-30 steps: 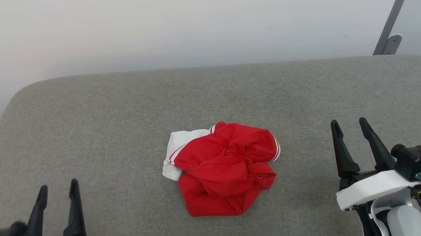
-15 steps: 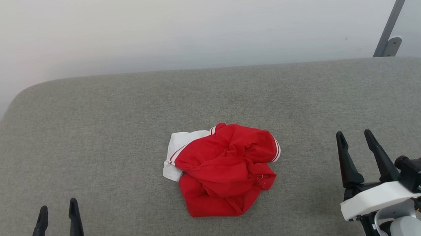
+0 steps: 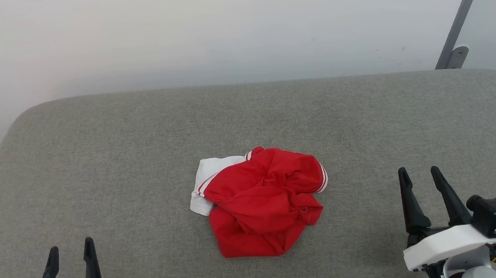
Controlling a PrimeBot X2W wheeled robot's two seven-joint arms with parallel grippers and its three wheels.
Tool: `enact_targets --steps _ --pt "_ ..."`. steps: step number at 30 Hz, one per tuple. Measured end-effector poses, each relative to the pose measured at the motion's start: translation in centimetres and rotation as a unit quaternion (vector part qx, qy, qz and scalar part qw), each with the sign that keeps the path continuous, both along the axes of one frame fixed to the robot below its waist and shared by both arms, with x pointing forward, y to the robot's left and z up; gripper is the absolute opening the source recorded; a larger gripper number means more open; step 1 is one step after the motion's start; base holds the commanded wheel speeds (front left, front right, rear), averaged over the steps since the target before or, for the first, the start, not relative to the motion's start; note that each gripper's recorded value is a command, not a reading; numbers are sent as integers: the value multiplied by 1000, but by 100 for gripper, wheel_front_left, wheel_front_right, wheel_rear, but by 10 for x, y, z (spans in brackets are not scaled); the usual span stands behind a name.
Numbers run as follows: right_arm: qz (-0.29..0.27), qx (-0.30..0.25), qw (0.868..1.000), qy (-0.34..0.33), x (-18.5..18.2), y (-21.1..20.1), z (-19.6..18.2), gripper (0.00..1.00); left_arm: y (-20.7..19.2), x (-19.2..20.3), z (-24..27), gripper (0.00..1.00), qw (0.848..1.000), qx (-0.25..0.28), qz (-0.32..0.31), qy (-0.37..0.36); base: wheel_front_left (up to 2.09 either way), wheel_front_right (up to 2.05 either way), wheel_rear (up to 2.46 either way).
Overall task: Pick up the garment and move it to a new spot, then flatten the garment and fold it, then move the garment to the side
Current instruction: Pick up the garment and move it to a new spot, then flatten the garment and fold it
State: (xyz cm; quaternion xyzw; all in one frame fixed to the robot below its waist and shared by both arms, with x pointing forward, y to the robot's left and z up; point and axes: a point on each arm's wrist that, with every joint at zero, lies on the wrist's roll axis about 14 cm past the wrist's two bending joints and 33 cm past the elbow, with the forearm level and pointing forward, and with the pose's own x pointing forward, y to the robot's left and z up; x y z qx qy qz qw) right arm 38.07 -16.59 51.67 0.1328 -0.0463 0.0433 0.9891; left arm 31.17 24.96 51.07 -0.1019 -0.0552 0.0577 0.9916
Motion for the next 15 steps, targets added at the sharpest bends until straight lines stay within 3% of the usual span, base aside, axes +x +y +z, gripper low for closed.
enact_targets --steps 15 --pt "1 3 1000 9 -4 0 -4 100 -5 0 0 100 1000 5 -6 -1 0 0 0"
